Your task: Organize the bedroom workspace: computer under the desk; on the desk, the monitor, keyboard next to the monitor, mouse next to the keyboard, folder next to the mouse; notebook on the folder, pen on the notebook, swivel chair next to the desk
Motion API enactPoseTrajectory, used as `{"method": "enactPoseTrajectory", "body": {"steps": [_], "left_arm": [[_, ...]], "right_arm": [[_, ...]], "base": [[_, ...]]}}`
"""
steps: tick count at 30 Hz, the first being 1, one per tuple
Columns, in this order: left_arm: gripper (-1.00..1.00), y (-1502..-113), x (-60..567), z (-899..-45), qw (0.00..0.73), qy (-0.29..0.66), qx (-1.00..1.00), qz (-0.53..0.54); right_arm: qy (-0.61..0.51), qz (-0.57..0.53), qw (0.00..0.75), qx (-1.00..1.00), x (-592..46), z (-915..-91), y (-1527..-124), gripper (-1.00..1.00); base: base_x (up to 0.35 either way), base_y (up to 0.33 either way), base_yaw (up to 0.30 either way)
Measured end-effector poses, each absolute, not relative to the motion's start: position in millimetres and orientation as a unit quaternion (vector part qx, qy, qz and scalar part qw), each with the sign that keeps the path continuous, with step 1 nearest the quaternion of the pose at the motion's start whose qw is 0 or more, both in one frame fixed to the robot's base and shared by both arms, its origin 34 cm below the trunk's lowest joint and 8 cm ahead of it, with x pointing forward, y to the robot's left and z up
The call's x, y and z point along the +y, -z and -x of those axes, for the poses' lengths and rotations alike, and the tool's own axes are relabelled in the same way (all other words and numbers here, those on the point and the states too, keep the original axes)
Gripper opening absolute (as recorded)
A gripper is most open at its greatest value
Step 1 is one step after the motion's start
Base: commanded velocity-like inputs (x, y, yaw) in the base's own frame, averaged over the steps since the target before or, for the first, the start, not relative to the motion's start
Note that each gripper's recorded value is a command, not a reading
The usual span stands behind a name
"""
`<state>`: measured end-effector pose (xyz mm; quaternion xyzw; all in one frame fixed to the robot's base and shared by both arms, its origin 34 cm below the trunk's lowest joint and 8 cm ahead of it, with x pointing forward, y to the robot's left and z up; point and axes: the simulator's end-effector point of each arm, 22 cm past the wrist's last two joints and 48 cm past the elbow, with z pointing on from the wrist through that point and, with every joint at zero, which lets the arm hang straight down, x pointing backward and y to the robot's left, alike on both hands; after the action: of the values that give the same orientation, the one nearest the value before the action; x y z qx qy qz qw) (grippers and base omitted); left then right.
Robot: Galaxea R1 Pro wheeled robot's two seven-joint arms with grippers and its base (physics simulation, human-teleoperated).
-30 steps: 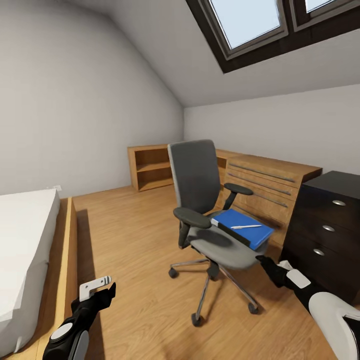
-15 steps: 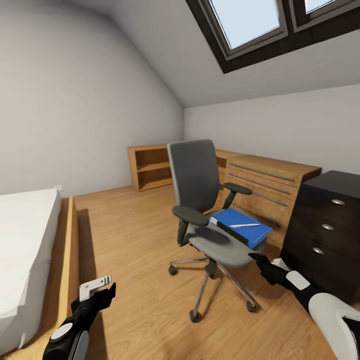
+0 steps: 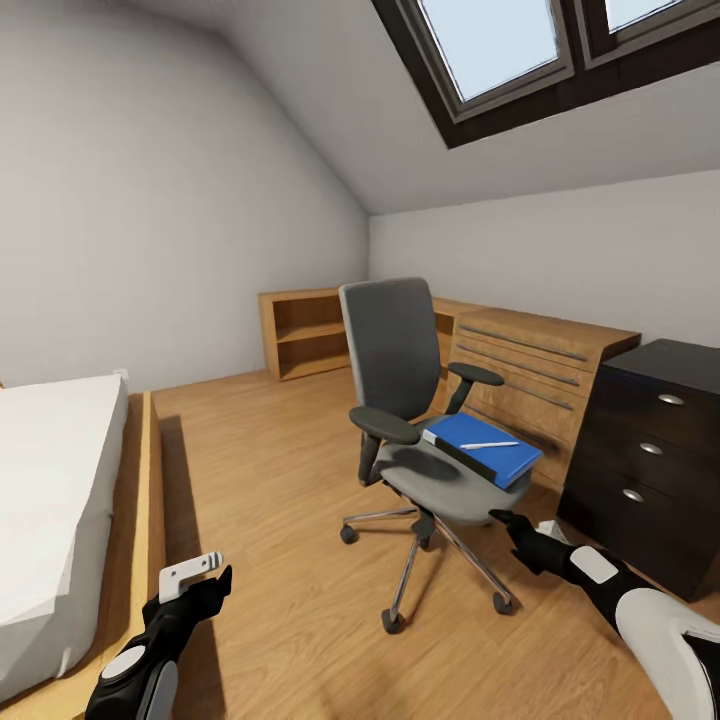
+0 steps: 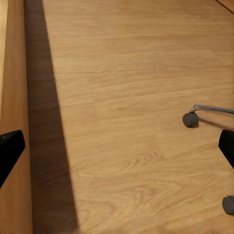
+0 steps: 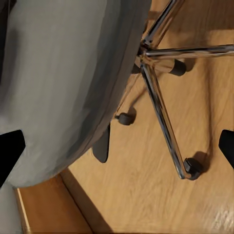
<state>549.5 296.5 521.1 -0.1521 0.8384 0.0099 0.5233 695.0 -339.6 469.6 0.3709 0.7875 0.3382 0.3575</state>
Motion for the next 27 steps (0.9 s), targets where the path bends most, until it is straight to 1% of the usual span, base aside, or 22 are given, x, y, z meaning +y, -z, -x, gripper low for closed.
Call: {"method": "enactPoseTrajectory", "body": {"steps": [6,7,8,11,22,27], "left_arm": [[1.00,-521.0,296.5,-549.4,0.523,-0.010,0.838,0.152],[1.00,-521.1,296.5,-549.5,0.523,-0.010,0.838,0.152],[1.00,-521.2,295.9,-549.6,0.524,-0.010,0.838,0.152],[1.00,-521.5,295.4,-549.8,0.524,-0.010,0.838,0.152],[1.00,-522.0,293.7,-550.2,0.525,-0.008,0.838,0.151],[1.00,-522.2,292.9,-550.2,0.525,-0.008,0.838,0.150]], "right_arm": [[-0.368,-0.356,0.353,0.783,-323.7,-695.4,-476.3,1.00],[-0.372,-0.353,0.350,0.784,-316.4,-695.6,-476.0,1.00],[-0.384,-0.346,0.341,0.785,-295.0,-695.9,-474.7,1.00],[-0.395,-0.342,0.332,0.785,-275.5,-695.6,-473.7,1.00],[-0.404,-0.339,0.320,0.787,-263.2,-693.3,-472.1,1.00],[-0.404,-0.339,0.320,0.787,-262.8,-693.2,-472.3,1.00]], "base": [[0.000,0.000,0.000],[0.000,0.000,0.000],[0.000,0.000,0.000],[0.000,0.000,0.000],[0.006,0.000,0.000],[0.151,0.000,0.000]]}}
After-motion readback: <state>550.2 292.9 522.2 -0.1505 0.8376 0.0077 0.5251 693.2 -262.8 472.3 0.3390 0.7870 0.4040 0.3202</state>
